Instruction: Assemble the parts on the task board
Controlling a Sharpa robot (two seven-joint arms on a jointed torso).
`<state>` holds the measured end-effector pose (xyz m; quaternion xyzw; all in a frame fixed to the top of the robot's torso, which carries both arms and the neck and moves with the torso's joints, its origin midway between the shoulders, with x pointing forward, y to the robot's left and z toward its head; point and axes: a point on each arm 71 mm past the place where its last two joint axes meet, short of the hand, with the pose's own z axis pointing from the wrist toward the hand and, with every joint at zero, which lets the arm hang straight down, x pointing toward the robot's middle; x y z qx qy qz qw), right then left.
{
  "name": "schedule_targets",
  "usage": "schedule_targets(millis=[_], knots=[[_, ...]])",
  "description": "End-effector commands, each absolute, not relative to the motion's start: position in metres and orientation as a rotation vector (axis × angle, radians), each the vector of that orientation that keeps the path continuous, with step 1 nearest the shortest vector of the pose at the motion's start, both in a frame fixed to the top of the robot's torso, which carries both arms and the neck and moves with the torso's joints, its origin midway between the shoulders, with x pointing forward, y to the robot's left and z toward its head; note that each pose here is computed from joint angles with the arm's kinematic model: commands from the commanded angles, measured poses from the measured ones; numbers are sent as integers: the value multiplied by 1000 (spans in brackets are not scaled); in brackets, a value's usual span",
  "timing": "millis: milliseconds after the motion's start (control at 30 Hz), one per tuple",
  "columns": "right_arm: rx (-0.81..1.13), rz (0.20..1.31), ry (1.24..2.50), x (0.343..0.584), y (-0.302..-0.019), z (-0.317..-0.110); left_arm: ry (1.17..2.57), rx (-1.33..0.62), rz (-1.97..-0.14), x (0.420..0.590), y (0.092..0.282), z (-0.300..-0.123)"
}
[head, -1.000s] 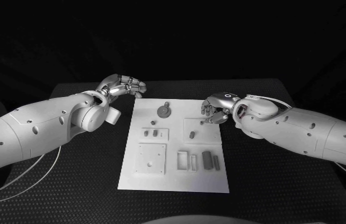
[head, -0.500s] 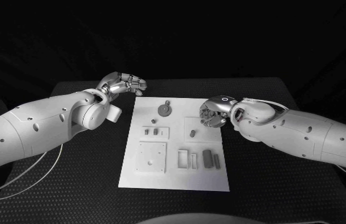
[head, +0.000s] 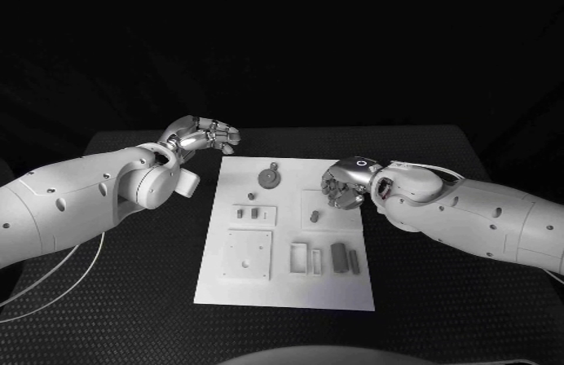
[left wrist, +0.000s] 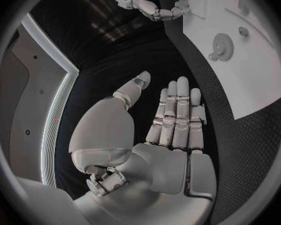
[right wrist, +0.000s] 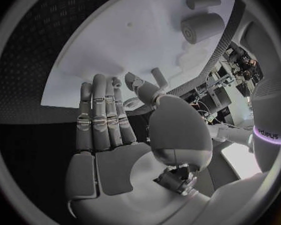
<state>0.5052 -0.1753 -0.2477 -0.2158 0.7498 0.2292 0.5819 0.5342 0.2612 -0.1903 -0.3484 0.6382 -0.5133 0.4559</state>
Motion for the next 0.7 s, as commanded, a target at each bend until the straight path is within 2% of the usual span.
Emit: schedule_targets(millis=[33, 700], knots=[[-541, 516, 1768, 502, -174, -254, 1566, -860, -1287, 534, 259, -189], [-609, 429, 1698, 502, -174, -255, 1570, -862, -1289, 535, 259, -189]])
